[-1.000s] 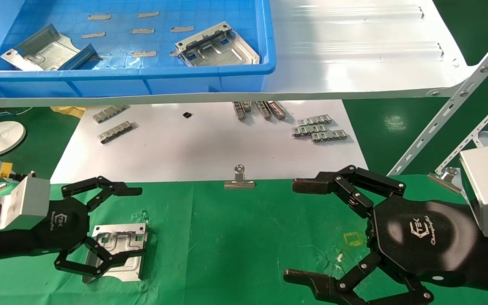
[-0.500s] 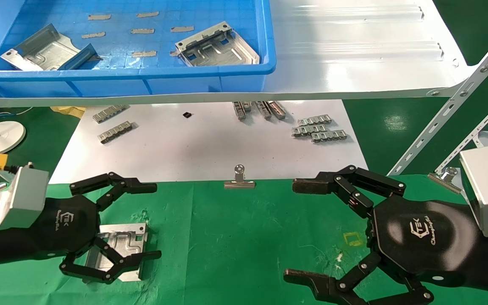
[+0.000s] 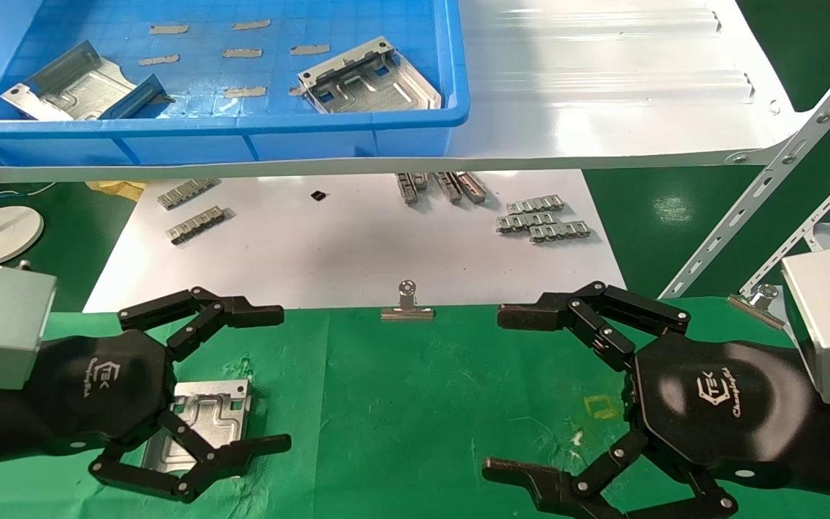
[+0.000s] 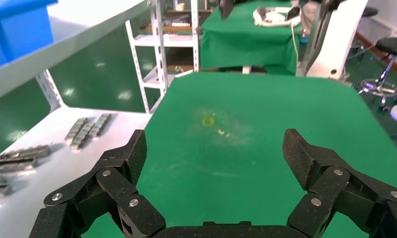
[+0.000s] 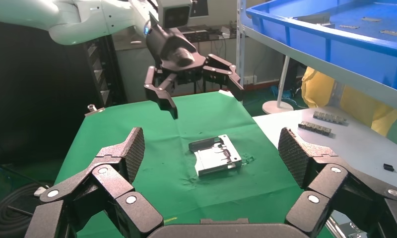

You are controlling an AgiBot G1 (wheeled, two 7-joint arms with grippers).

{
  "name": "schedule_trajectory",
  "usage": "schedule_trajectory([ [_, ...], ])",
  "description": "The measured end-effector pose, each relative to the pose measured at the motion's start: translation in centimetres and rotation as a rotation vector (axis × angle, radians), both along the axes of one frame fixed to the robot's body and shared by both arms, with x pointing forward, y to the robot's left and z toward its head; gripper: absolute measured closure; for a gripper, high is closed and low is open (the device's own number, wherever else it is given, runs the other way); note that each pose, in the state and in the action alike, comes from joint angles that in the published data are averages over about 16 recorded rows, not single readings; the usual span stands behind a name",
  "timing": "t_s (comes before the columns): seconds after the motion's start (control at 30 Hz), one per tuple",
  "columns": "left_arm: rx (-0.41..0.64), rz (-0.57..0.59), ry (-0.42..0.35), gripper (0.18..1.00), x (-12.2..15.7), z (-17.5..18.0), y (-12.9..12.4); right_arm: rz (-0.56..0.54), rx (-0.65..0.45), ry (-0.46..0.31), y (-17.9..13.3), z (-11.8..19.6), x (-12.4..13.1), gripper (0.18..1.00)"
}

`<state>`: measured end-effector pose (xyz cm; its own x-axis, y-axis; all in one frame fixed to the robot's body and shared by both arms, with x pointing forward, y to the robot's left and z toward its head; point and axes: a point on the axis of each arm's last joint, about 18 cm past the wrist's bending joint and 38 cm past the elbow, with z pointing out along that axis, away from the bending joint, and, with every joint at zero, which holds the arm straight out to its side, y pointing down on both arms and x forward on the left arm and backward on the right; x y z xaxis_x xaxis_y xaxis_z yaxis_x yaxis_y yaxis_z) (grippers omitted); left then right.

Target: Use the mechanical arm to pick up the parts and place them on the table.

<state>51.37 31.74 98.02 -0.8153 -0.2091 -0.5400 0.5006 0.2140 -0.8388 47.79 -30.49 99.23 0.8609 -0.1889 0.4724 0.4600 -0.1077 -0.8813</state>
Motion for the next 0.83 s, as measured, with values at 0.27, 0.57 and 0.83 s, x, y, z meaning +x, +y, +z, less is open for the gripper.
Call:
schedule_trajectory([
  [0.27,-0.037,-0.038,0.026,0.184,-1.7,0.6,-0.9,0.0,0.0,0.0,0.0,0.0,0.0,0.179],
  [0.57,-0.067,-0.075,0.049,0.184,-3.5,1.1,-1.6,0.0,0.0,0.0,0.0,0.0,0.0,0.179],
  [0.83,-0.076,-0.089,0.055,0.184,-4.2,1.3,-1.9,0.0,0.0,0.0,0.0,0.0,0.0,0.179],
])
